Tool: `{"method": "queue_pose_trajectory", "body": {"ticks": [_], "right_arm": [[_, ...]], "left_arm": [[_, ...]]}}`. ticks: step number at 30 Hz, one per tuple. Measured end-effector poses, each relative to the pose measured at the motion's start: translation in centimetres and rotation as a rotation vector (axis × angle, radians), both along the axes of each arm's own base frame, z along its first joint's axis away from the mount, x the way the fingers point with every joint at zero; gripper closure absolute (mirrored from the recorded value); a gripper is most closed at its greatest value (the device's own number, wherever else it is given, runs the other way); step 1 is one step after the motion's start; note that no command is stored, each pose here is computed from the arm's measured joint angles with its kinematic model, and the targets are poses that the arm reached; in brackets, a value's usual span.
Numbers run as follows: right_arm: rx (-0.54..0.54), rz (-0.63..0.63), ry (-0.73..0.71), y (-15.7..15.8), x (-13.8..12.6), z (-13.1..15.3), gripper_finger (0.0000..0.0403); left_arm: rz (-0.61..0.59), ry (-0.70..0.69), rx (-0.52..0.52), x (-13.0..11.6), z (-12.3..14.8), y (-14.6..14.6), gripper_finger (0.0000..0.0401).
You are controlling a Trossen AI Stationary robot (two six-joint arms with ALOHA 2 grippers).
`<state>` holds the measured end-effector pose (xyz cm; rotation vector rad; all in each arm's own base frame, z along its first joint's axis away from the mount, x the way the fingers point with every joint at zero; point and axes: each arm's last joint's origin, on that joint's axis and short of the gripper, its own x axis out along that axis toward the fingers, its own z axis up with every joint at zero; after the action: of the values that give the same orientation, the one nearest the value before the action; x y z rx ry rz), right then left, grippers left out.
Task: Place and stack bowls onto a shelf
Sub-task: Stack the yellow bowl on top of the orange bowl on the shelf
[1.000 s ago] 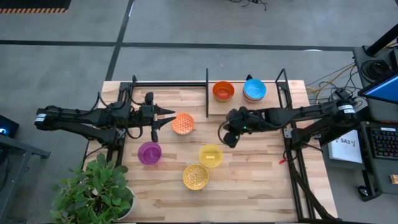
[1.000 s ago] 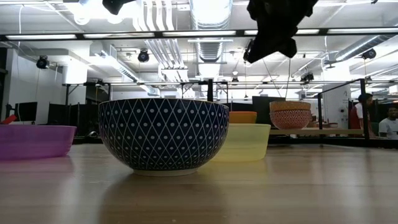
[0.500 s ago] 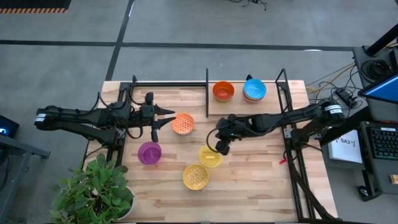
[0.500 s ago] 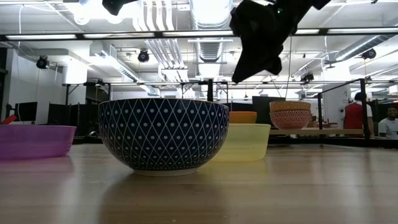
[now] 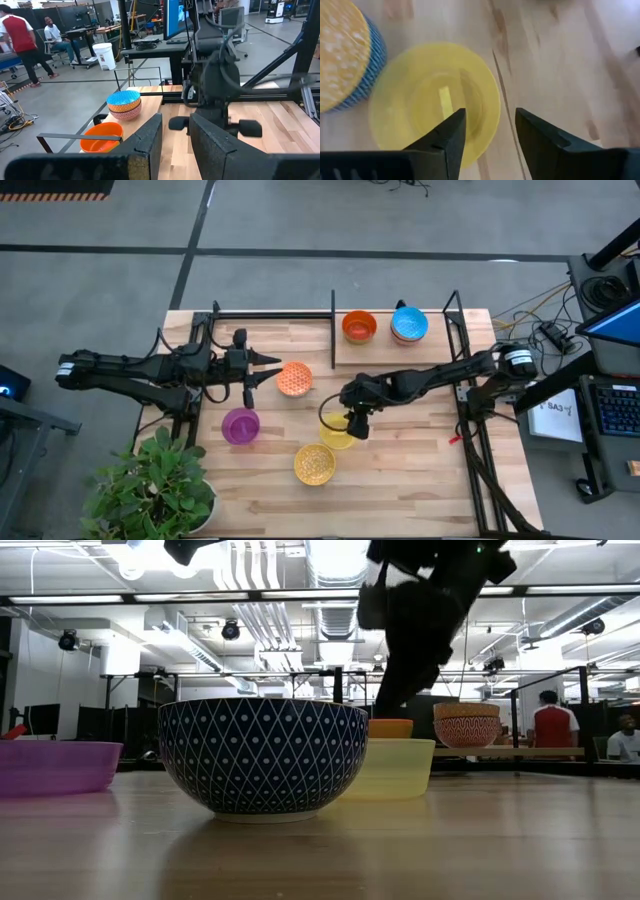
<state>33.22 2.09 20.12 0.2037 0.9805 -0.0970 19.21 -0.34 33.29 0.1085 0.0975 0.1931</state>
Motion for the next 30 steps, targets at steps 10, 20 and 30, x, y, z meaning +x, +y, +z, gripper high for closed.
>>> {"method": "queue_pose_trajectory", "body": {"ticks": [10,20,30], "right_arm": [[-0.025,-0.019,0.080,0.0,1.3,-3.7,0.0258],[-0.023,-0.024,0.093,0.0,1.4,-4.2,0.0363],[0.031,-0.039,0.014,-1.9,0.5,-1.0,0.0394]], "left_arm": [[0.000,0.000,0.000,0.0,0.0,0.0,0.0319],[0.000,0.000,0.000,0.0,0.0,0.0,0.0319],[0.000,0.000,0.000,0.0,0.0,0.0,0.0319]]}}
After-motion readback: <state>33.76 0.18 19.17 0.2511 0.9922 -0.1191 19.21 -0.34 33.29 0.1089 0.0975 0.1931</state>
